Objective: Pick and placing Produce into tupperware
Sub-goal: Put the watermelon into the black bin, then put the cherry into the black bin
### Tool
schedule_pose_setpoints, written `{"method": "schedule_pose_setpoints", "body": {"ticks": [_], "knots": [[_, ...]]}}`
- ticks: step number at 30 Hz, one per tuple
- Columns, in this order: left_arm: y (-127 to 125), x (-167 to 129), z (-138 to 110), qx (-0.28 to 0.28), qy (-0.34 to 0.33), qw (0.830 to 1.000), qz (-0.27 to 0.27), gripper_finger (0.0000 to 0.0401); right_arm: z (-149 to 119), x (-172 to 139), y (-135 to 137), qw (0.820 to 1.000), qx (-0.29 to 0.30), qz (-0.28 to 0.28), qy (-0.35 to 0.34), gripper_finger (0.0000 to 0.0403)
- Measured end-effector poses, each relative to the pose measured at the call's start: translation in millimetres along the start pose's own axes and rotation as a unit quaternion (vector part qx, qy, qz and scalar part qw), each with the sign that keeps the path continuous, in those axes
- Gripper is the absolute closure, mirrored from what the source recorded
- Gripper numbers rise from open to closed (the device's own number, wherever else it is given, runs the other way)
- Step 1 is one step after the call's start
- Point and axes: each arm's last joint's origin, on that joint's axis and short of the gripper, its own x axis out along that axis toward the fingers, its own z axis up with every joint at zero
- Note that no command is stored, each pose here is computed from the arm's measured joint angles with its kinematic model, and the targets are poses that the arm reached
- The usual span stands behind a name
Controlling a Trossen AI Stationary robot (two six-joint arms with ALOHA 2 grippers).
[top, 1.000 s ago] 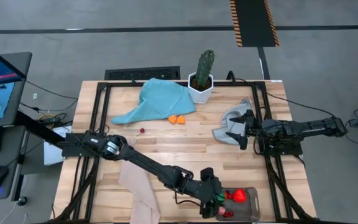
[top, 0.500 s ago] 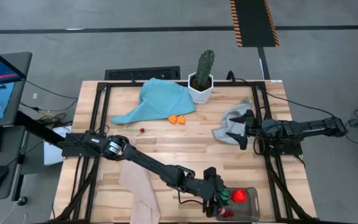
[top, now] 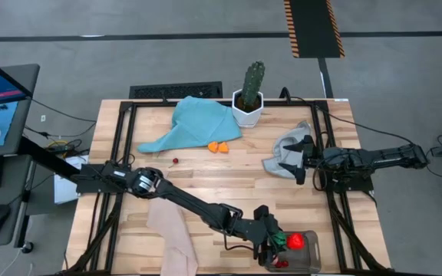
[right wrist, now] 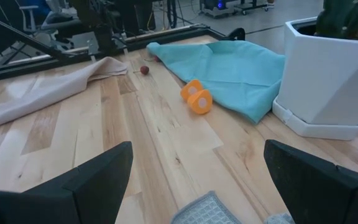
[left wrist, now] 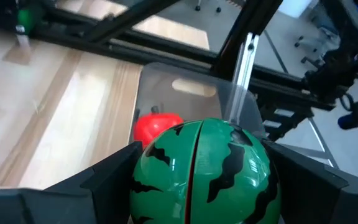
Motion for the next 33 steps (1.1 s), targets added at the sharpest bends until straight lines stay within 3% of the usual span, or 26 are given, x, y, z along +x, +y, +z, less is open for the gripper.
{"method": "schedule_pose_setpoints", "body": {"ticks": [8,17,24,27,30,33], "knots": [[0.5,3.0,-4.4,-0.007,0.001,1.0,0.003,0.0094,0.1,0.0,0.0,1.0,0.0,0.0,0.0,0.0017],[-1.1,2.4,-8.0,-0.005,0.014,1.0,0.005,0.0006,0.0,0.0,0.0,1.0,0.0,0.0,0.0,0.0017],[9.0,-8.7,-0.8,0.003,0.04,0.996,0.075,0.0045,0.0,0.0,0.0,1.0,0.0,0.0,0.0,0.0017],[15.3,-31.5,17.0,-0.04,0.065,0.989,0.125,0.0071,0.0,0.0,0.0,1.0,0.0,0.0,0.0,0.0017],[36.6,-46.1,24.7,-0.073,0.116,0.974,0.181,0.01,0.0,0.0,0.0,1.0,0.0,0.0,0.0,0.0017],[61.1,-51.2,29.5,-0.065,0.161,0.964,0.204,0.013,0.0,0.0,0.0,1.0,0.0,0.0,0.0,0.0017]]}}
